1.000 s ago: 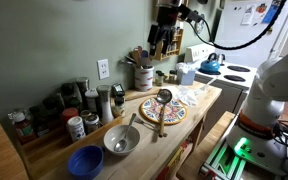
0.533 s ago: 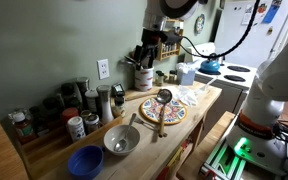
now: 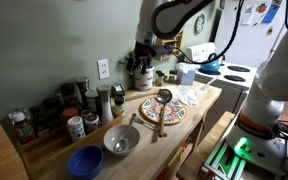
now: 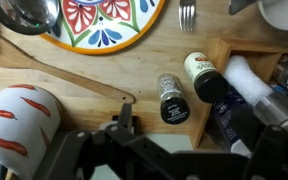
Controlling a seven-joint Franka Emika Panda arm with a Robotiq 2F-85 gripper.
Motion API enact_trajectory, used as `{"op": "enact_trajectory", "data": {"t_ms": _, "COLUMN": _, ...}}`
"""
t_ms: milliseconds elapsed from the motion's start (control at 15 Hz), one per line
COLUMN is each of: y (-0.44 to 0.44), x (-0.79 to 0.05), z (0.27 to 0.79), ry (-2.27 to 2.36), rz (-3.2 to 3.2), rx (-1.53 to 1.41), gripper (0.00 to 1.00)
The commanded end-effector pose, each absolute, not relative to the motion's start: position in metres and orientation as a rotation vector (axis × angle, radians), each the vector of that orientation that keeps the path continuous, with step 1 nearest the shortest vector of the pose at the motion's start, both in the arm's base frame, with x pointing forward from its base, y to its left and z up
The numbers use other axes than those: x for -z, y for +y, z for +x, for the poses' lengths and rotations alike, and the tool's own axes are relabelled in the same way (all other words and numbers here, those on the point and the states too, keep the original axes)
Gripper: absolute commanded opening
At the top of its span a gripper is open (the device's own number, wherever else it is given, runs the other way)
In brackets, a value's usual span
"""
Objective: Place the gray spice bottle on the top shelf of the bottom spice rack
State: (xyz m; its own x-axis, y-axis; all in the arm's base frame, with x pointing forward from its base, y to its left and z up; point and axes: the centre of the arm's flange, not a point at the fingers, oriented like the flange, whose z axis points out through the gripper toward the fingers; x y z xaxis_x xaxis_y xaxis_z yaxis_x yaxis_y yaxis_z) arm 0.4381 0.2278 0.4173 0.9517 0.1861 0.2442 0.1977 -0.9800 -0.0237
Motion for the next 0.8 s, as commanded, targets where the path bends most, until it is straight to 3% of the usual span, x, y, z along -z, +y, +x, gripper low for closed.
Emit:
{"op": "enact_trajectory", "data": {"t_ms": 0, "y": 0.228, "x": -0.416, "z": 0.439, "ry": -0.301, "rz": -3.056, "rx": 0.373, "gripper": 1.00}}
{"op": "enact_trajectory", "data": {"t_ms": 733, "y": 0.250, "x": -0.348, "z": 0.485, "ry": -0.085, "rz": -3.045, "rx": 0.427, "gripper": 1.00}}
